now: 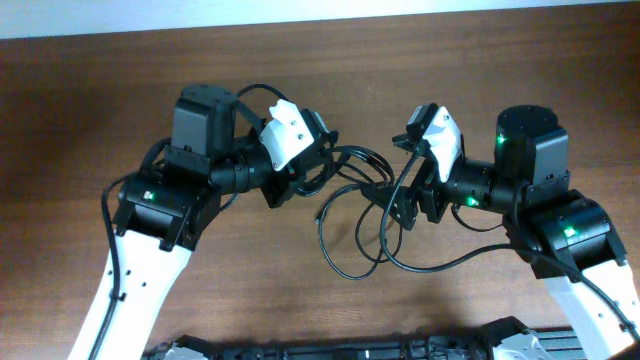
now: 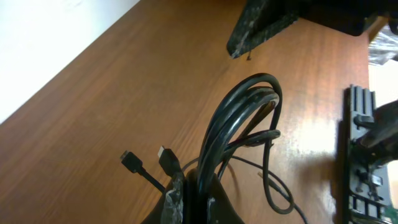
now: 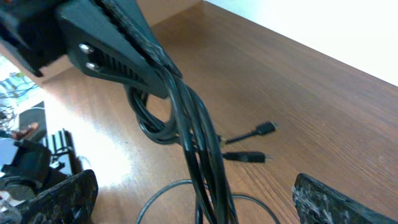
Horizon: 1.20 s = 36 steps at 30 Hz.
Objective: Untangle cables
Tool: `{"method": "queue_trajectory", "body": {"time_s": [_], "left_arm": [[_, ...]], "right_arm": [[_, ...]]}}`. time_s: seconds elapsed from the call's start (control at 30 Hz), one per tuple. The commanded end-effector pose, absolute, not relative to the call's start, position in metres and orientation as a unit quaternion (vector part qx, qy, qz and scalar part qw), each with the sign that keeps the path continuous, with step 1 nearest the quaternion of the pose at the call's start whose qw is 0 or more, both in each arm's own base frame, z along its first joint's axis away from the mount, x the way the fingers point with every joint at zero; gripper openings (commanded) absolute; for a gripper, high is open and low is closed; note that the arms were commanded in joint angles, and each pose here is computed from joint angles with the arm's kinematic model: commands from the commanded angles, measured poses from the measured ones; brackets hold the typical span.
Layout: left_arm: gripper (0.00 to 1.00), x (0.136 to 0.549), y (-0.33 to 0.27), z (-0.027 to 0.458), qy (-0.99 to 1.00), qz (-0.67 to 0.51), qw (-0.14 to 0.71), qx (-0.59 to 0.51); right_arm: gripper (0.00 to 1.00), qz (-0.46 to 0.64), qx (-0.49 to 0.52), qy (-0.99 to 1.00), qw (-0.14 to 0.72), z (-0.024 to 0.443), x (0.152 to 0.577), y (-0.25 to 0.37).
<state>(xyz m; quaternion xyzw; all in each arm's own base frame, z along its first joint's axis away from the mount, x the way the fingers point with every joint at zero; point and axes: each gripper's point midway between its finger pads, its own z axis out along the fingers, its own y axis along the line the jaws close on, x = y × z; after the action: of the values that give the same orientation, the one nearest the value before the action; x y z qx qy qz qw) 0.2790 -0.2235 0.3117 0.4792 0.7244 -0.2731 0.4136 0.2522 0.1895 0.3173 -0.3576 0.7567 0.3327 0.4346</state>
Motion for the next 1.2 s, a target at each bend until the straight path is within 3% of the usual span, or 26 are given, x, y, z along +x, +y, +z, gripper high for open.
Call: {"method": "queue_trajectory", "body": {"time_s": [0.0, 0.2, 0.27, 0.33, 0.37, 0.5, 0.57, 0.6, 0.7, 0.93, 1.17], "left_arm": [[0.00, 0.266, -0.240, 0.323, 0.680, -0.313, 0.418, 0.514], [0.00, 0.245, -0.261, 0.324, 0.637, -0.331, 0.413, 0.560], [0.00, 0.242, -0.264, 0.324, 0.628, -0.327, 0.415, 0.571], [0.00, 0.246, -0.263, 0.323, 0.631, -0.318, 0.419, 0.570], [0.00, 0.248, -0.263, 0.323, 0.634, -0.312, 0.421, 0.569], [0.04, 0.250, -0.263, 0.325, 0.631, -0.308, 0.428, 0.569], [0.55, 0.250, -0.263, 0.325, 0.634, -0.310, 0.427, 0.566], [0.71, 0.251, -0.263, 0.325, 0.636, -0.311, 0.425, 0.563], [0.99, 0.262, -0.257, 0.319, 0.680, -0.295, 0.418, 0.525], [0.99, 0.314, -0.207, 0.306, 0.843, -0.226, 0.403, 0.276], [0.99, 0.331, -0.174, 0.308, 0.876, -0.282, 0.374, 0.113]], "right_arm": [[0.99, 0.354, -0.376, 0.737, 0.437, 0.327, 0.244, 0.195], [0.89, 0.355, -0.375, 0.739, 0.433, 0.326, 0.243, 0.195], [0.64, 0.356, -0.374, 0.742, 0.428, 0.324, 0.241, 0.195], [0.17, 0.358, -0.372, 0.746, 0.421, 0.321, 0.240, 0.194], [0.04, 0.359, -0.370, 0.749, 0.416, 0.320, 0.238, 0.194], [0.04, 0.359, -0.366, 0.758, 0.403, 0.314, 0.235, 0.193], [0.04, 0.359, -0.366, 0.758, 0.404, 0.314, 0.235, 0.193], [0.04, 0.359, -0.366, 0.757, 0.405, 0.315, 0.236, 0.193], [0.04, 0.335, -0.329, 0.779, 0.414, 0.313, 0.250, 0.185], [0.04, 0.310, -0.192, 0.811, 0.457, 0.330, 0.289, 0.166], [0.04, 0.353, -0.113, 0.793, 0.483, 0.357, 0.304, 0.166]]}}
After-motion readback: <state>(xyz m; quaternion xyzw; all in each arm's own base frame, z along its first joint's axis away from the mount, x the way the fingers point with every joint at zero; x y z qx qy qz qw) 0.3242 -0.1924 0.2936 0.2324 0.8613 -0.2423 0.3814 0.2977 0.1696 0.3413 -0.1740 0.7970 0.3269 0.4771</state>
